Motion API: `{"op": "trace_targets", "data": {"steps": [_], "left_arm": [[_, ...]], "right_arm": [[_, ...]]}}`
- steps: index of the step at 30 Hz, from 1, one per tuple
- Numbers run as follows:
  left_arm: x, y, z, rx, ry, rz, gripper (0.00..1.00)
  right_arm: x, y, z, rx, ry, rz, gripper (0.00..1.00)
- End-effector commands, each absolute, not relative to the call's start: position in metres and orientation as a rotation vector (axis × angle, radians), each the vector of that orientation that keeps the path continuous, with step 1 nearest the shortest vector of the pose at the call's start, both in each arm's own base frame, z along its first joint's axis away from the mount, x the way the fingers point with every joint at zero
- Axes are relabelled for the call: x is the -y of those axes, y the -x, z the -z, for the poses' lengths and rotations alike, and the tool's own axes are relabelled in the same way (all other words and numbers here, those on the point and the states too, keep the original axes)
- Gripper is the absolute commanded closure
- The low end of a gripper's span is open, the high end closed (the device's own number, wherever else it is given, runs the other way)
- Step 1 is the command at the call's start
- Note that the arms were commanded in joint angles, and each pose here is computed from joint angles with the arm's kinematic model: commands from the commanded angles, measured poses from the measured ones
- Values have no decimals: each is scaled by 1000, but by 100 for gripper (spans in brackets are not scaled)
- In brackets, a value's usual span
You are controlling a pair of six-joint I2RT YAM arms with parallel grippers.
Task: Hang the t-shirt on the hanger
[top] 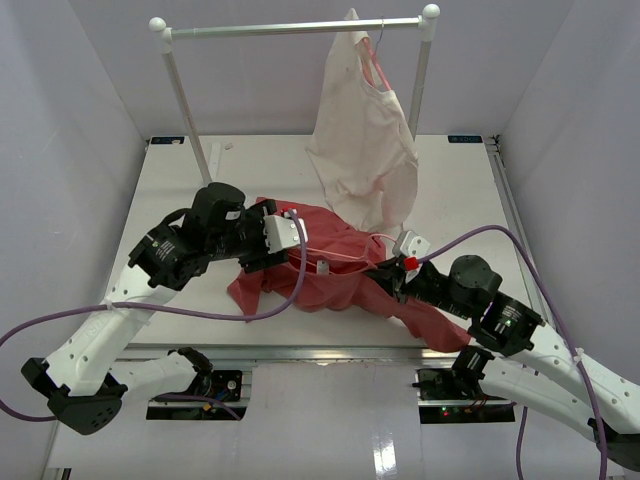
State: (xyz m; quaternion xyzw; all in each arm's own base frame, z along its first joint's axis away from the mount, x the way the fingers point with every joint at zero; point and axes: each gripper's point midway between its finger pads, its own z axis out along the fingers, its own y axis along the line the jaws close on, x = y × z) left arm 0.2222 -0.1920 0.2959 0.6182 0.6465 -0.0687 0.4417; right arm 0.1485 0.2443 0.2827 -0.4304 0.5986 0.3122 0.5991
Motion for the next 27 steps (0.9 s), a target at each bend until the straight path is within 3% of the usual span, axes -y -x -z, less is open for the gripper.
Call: {"op": "trace_targets", "data": {"steps": [1,8,10,27], "left_arm": [[190,-218,-328,-1517,-1495,156,27],[195,-198,-311,-1558,-1591,272,35],[196,-194,-310,-1568,-1597,305,43],[189,-190,-288,-1653,-1609,304,39]], "right_arm": [[-248,-142,-300,-1298,998,-757,92],[-245,-139,-305,-1276,991,-765,92],[-243,-138,-307,-1265,988,-764,92],[-239,-123,-320,-1206,1005,-810,92]]}}
